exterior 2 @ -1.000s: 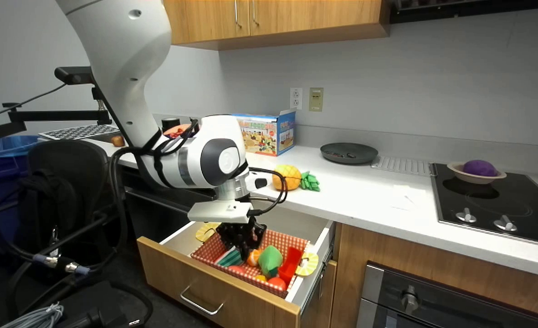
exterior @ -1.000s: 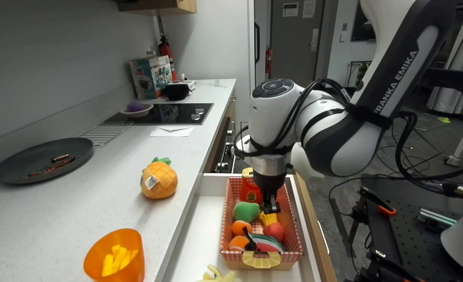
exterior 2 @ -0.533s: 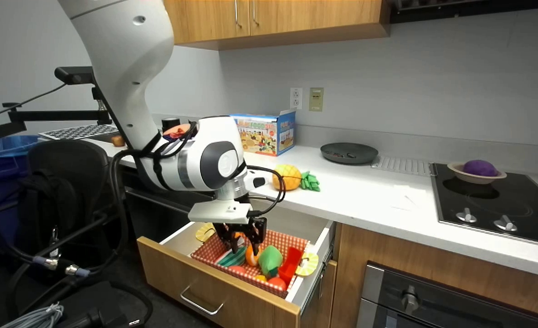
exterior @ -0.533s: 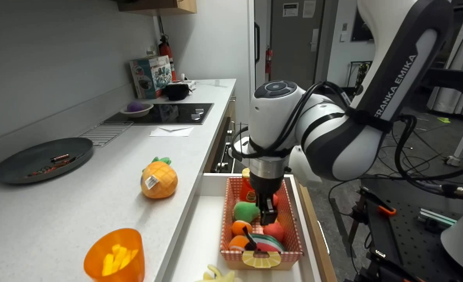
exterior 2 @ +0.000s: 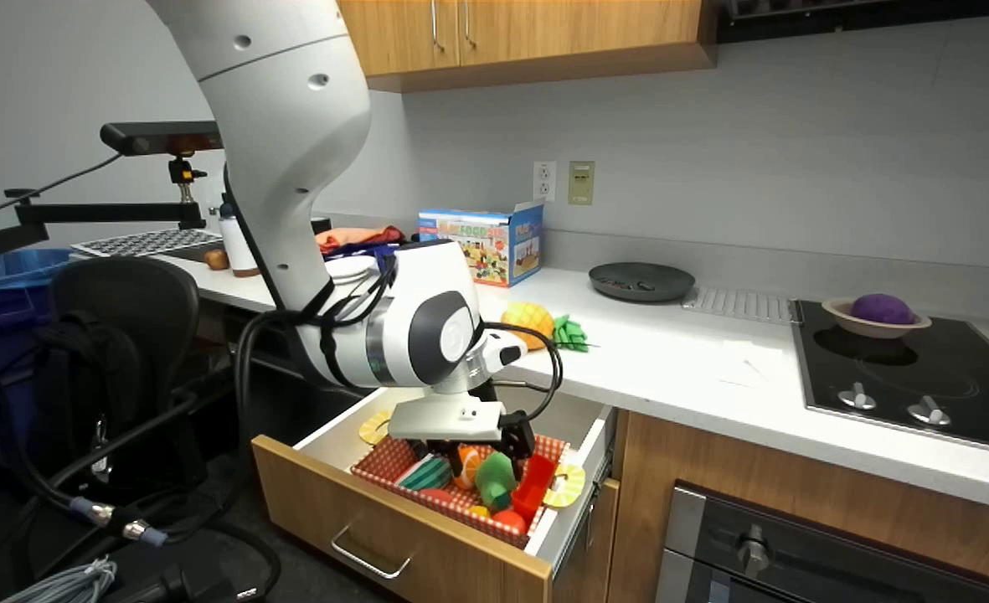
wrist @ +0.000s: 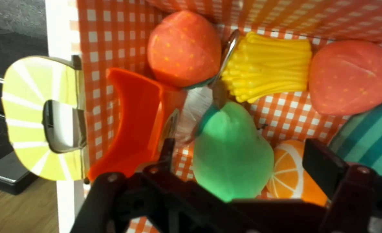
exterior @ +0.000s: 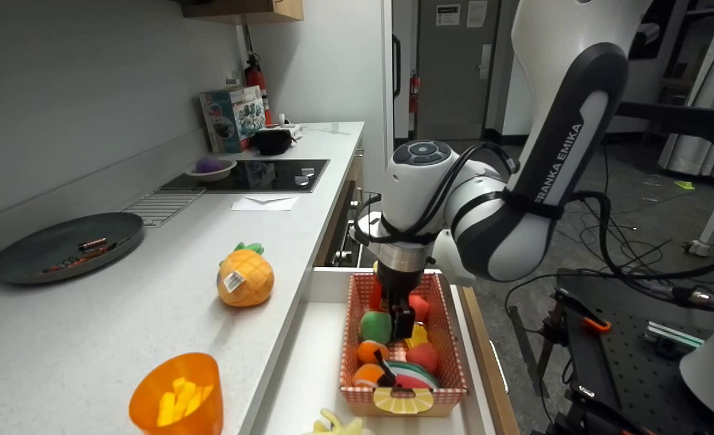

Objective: Remove the pineapple and pear plushies from the drawer, put them on the counter and then close the drawer

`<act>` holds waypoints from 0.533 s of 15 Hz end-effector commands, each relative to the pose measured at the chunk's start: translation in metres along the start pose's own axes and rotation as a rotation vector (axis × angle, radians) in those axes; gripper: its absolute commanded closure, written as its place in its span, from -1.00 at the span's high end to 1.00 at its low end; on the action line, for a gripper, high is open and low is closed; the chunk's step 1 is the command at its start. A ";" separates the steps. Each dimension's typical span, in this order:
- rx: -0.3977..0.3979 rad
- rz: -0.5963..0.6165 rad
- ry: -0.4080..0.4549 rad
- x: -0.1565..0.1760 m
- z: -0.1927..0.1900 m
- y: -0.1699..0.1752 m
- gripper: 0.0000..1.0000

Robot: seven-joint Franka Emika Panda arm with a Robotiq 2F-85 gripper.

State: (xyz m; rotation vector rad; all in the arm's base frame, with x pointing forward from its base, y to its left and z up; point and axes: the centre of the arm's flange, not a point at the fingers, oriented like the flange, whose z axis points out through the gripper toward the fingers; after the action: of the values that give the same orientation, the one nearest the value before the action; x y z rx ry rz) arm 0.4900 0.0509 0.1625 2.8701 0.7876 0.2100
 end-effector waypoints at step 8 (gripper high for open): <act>0.035 -0.075 0.014 0.019 0.046 -0.022 0.47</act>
State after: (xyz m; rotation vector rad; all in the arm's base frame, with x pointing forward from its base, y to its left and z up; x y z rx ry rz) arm 0.4934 0.0686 0.1248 2.8763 0.8578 0.1862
